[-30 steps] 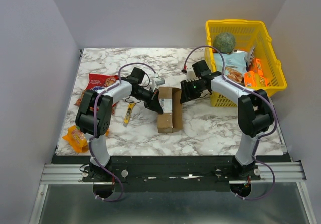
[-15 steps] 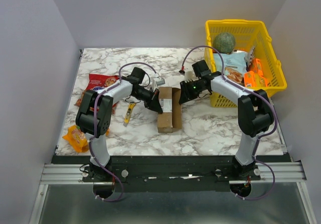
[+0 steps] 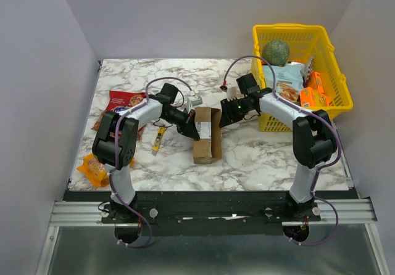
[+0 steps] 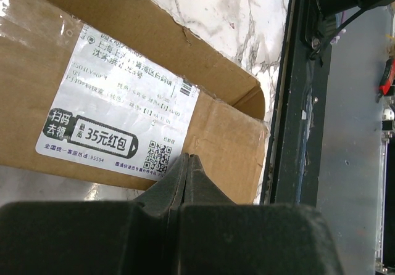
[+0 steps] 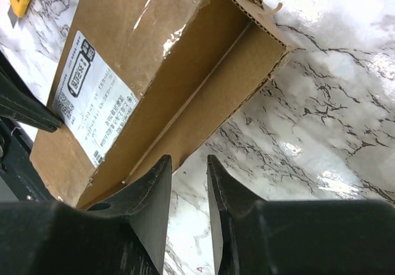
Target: Unpack the express box
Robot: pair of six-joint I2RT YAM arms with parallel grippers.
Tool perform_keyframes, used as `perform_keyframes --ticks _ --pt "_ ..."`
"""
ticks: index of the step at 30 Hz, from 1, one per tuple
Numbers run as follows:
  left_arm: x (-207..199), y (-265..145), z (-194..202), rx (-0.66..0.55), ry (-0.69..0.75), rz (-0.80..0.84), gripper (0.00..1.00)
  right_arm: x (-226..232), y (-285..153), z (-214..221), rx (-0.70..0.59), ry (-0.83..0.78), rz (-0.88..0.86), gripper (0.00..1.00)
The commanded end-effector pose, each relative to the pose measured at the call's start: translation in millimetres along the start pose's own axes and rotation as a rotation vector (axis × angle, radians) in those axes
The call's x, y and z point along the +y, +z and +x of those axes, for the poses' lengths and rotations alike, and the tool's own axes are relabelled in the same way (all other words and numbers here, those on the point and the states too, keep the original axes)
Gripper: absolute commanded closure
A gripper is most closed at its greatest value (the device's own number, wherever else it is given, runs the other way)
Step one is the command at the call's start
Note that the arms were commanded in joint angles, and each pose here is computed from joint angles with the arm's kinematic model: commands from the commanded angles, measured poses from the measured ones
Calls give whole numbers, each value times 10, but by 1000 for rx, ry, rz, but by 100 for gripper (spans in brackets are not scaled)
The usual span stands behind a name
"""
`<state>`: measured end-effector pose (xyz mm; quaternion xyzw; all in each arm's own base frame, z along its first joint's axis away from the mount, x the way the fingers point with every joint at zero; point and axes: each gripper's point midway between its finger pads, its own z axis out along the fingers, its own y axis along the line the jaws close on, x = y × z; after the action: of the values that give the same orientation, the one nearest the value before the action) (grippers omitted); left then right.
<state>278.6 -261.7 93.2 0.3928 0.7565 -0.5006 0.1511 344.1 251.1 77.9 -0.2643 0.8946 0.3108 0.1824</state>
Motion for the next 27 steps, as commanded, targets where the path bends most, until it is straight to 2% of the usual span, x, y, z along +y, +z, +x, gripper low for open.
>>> perform_keyframes --ticks 1,9,14,19,21,24,27 --pt "178 -16 341 95 -52 -92 100 -171 199 236 58 48 21 62" --pt "157 -19 379 103 -54 -91 100 -101 366 247 85 44 -54 63" --pt "142 -8 443 107 -64 -80 100 -114 435 239 97 57 -67 70" --pt "168 8 401 100 -66 -75 100 -92 466 264 105 51 -91 70" --pt "177 7 347 94 -61 -72 100 -63 489 280 116 44 -96 66" --pt "178 -16 262 80 -53 -70 100 -69 545 307 145 1 -23 62" --pt "176 -76 239 73 -55 -76 100 -196 427 203 119 -36 196 62"
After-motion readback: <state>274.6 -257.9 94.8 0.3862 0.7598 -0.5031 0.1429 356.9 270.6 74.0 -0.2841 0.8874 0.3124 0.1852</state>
